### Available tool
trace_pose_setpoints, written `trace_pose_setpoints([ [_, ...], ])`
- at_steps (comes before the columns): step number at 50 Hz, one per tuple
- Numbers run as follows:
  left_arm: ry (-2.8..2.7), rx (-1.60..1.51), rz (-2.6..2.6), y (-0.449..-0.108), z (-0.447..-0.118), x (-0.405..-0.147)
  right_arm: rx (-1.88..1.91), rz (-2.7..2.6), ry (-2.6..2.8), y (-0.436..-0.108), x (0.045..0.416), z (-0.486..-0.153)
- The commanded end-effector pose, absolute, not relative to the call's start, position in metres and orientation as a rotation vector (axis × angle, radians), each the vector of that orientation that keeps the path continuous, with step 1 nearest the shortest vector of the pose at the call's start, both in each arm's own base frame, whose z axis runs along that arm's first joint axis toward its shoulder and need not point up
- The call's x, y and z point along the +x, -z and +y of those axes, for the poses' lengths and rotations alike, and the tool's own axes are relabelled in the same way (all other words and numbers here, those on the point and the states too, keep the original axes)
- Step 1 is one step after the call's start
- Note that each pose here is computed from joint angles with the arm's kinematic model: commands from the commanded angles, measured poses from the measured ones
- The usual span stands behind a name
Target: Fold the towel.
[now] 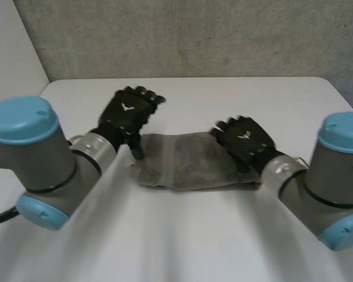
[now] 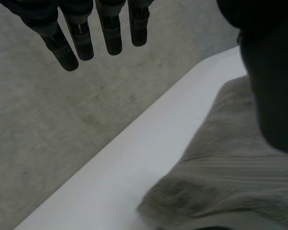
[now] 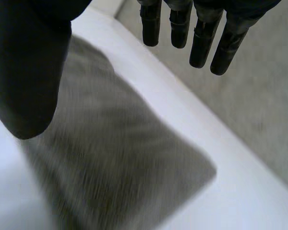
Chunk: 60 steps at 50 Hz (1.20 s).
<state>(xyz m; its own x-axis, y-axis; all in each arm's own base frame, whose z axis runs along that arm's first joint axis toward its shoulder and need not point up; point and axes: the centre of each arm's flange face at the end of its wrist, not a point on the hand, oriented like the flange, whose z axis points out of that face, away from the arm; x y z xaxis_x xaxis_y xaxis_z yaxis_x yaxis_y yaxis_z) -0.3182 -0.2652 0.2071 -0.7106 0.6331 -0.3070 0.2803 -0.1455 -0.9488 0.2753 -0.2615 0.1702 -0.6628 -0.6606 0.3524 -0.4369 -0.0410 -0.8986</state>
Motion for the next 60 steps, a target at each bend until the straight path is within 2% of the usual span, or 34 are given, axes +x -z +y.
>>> trace_pose_setpoints([
  [1, -1.904, -1.063, -1.874, -0.191, -0.252, -0.334, -1.108, 2.198, 1.707, -0.149, 0.245, -0.274],
  [7, -1.938, -1.027, -1.918, -0.192, -0.254, -0.332, -1.152, 2.25, 1.673, -0.129, 0.244, -0.286],
  [14, -1.946, -1.009, -1.928, -0.195, -0.255, -0.328, -1.181, 2.368, 1.863, -0.142, 0.237, -0.305],
  [16, -1.973, -0.99, -1.918, -0.205, -0.257, -0.324, -1.252, 2.233, 1.956, -0.165, 0.264, -0.296],
  [19, -1.994, -0.975, -1.918, -0.211, -0.259, -0.321, -1.311, 2.121, 1.981, -0.175, 0.287, -0.284],
  [21, -2.043, -0.929, -1.927, -0.223, -0.268, -0.309, -1.364, 1.942, 2.031, -0.191, 0.323, -0.264],
  [22, -2.044, -0.928, -1.927, -0.223, -0.268, -0.309, -1.364, 1.941, 2.031, -0.191, 0.323, -0.264],
  [24, -2.106, -0.861, -1.962, -0.233, -0.278, -0.291, -1.402, 1.749, 2.085, -0.203, 0.354, -0.25],
  [25, -2.106, -0.86, -1.962, -0.233, -0.278, -0.291, -1.402, 1.748, 2.085, -0.203, 0.354, -0.25],
  [27, -2.168, -0.776, -2.01, -0.242, -0.288, -0.273, -1.49, 1.521, 2.05, -0.194, 0.391, -0.227],
  [30, -2.183, -0.742, -2.038, -0.242, -0.293, -0.265, -1.545, 1.405, 1.997, -0.187, 0.408, -0.212],
  [32, -2.169, -0.688, -2.076, -0.238, -0.297, -0.256, -1.676, 1.272, 1.824, -0.156, 0.427, -0.183],
  [33, -2.169, -0.688, -2.076, -0.238, -0.297, -0.256, -1.677, 1.271, 1.823, -0.156, 0.427, -0.183],
  [35, -2.138, -0.643, -2.101, -0.233, -0.298, -0.251, -1.787, 1.297, 1.665, -0.123, 0.427, -0.171],
  [38, -2.122, -0.634, -2.108, -0.23, -0.297, -0.25, -1.809, 1.328, 1.654, -0.122, 0.425, -0.174],
  [41, -2.109, -0.632, -2.107, -0.228, -0.296, -0.25, -1.784, 1.39, 1.702, -0.132, 0.421, -0.181],
  [43, -2.108, -0.65, -2.088, -0.228, -0.294, -0.256, -1.684, 1.432, 1.779, -0.159, 0.414, -0.187],
  [46, -2.112, -0.65, -2.078, -0.23, -0.295, -0.257, -1.601, 1.466, 1.804, -0.176, 0.405, -0.191],
  [48, -2.125, -0.654, -2.05, -0.235, -0.294, -0.262, -1.437, 1.525, 1.826, -0.202, 0.387, -0.196],
  [51, -2.111, -0.681, -2.017, -0.236, -0.287, -0.273, -1.303, 1.583, 1.807, -0.215, 0.374, -0.2],
  [60, -2.01, -0.747, -2.035, -0.215, -0.271, -0.292, -1.099, 1.757, 1.743, -0.212, 0.348, -0.23],
])
